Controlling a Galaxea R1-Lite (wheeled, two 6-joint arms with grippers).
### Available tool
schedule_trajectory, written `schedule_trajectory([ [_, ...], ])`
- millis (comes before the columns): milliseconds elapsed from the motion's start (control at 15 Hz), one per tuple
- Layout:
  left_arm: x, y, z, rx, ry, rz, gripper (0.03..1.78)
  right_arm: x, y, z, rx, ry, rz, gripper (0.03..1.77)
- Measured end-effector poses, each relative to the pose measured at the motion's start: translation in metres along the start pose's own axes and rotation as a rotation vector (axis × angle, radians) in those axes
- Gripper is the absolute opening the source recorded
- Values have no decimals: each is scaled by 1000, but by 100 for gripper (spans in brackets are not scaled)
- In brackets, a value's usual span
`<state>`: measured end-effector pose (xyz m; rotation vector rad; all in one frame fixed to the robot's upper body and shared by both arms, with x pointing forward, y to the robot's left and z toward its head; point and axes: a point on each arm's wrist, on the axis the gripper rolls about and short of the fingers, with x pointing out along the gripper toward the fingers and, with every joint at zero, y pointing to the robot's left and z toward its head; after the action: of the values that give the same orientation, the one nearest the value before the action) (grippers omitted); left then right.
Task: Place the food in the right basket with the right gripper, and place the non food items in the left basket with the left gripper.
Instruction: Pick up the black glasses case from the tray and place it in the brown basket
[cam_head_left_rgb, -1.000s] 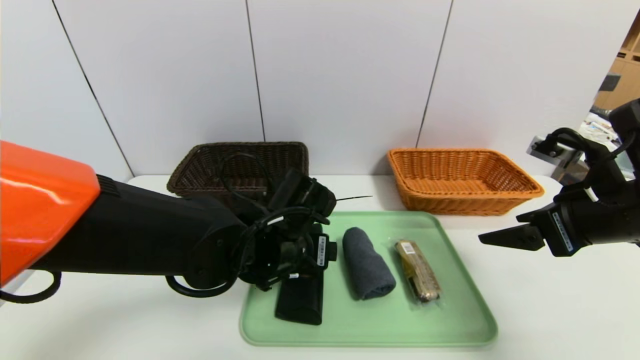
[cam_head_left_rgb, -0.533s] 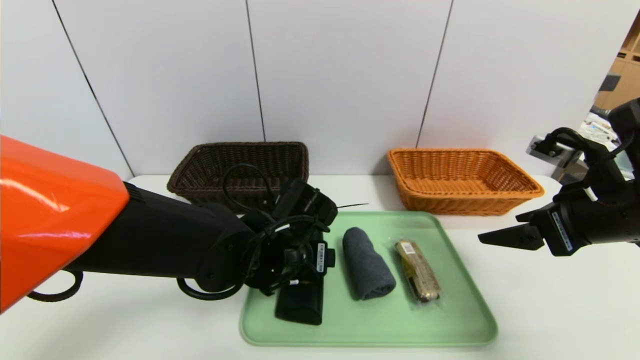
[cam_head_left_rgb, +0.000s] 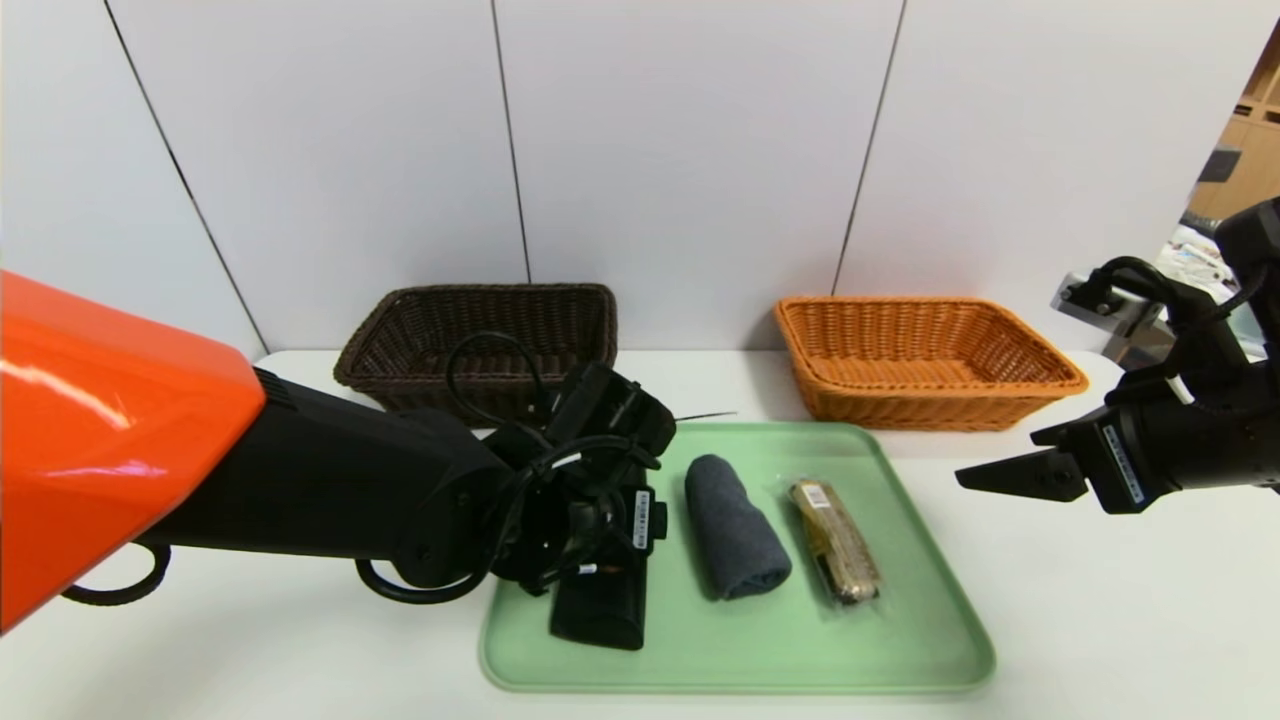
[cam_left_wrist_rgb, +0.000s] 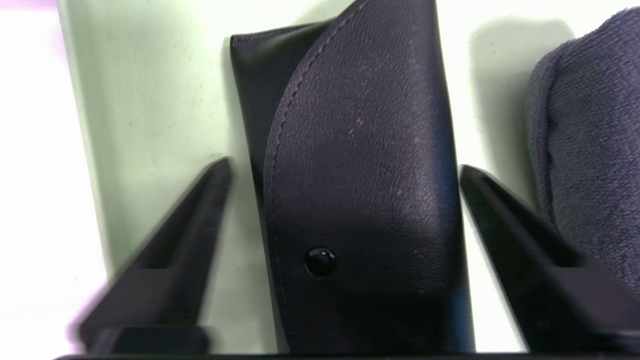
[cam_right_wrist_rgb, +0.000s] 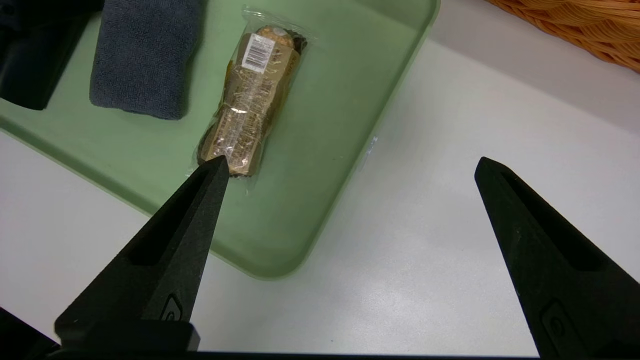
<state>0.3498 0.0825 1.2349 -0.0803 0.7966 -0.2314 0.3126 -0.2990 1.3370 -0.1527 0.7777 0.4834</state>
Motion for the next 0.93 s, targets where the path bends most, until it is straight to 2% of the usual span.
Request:
schedule_trajectory([
  [200, 1, 1, -4, 6, 9, 6, 103, 0, 0, -1, 1, 3, 0, 170],
  [333, 1, 1, -4, 6, 10, 6, 86, 0, 0, -1, 1, 1, 0, 170],
  [400, 1, 1, -4, 5, 10, 6, 80, 0, 0, 0, 1, -1, -1, 170],
  [667, -3, 1, -2, 8, 2, 4, 77, -1, 0, -1, 2, -2, -2, 170],
  [800, -16, 3, 5, 7, -31, -10, 64, -1, -1, -1, 4, -1, -4, 170],
  [933, -33, 8, 18, 28, -83, -25, 60, -2, -1, -1, 9, -3, -8, 170],
])
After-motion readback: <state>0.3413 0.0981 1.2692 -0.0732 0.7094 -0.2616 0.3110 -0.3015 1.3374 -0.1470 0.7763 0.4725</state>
